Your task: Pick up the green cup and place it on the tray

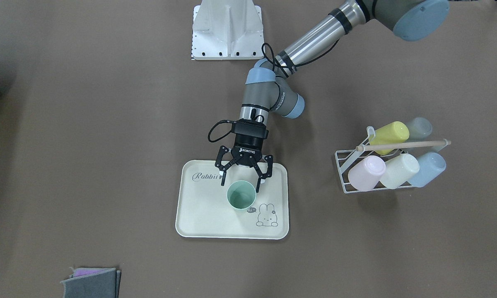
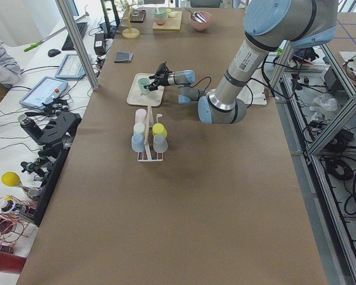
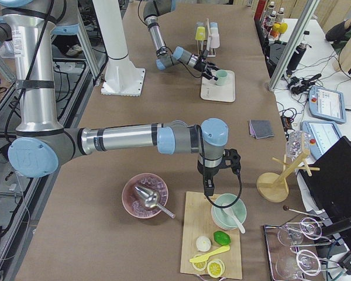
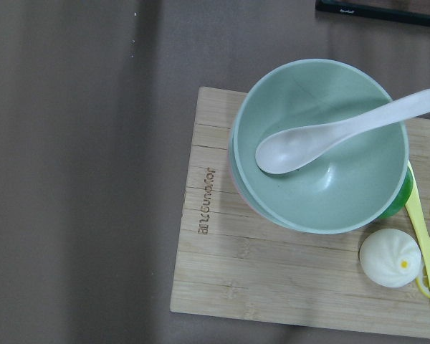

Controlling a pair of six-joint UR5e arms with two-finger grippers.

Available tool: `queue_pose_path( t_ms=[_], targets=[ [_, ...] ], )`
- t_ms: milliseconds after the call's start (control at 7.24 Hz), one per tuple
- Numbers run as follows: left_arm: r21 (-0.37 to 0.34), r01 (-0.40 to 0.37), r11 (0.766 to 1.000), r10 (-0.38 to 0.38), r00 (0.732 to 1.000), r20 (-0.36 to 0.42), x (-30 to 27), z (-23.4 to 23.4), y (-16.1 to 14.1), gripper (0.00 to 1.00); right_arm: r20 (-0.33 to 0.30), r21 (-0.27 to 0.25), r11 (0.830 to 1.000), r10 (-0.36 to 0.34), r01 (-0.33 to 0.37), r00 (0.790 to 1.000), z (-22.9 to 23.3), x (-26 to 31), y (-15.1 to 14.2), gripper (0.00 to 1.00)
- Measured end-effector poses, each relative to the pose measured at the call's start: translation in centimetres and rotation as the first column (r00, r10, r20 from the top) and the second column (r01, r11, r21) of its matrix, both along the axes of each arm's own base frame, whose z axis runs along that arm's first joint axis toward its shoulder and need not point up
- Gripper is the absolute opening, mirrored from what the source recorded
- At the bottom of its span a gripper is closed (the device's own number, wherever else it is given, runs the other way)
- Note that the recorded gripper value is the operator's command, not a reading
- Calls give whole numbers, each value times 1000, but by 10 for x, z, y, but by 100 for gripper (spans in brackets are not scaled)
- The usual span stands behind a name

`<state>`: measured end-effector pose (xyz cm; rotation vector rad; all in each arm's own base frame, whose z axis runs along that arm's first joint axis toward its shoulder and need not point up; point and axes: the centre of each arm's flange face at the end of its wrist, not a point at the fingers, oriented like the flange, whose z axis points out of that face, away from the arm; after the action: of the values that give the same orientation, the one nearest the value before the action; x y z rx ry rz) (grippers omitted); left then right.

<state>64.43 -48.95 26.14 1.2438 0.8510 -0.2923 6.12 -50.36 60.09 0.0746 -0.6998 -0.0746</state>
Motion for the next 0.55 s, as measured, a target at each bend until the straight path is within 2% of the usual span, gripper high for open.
queue_pose_path(
  t_ms=[276,552],
  targets=[
    [25,-40,999,40,999,-8,-26,8,4,98,0,1,1000,0,0,1000,0,0,0,100],
    [65,-91,994,92,996,-11,-56,-3,12,98,0,3,1000,0,0,1000,-2,0,0,100]
  ],
)
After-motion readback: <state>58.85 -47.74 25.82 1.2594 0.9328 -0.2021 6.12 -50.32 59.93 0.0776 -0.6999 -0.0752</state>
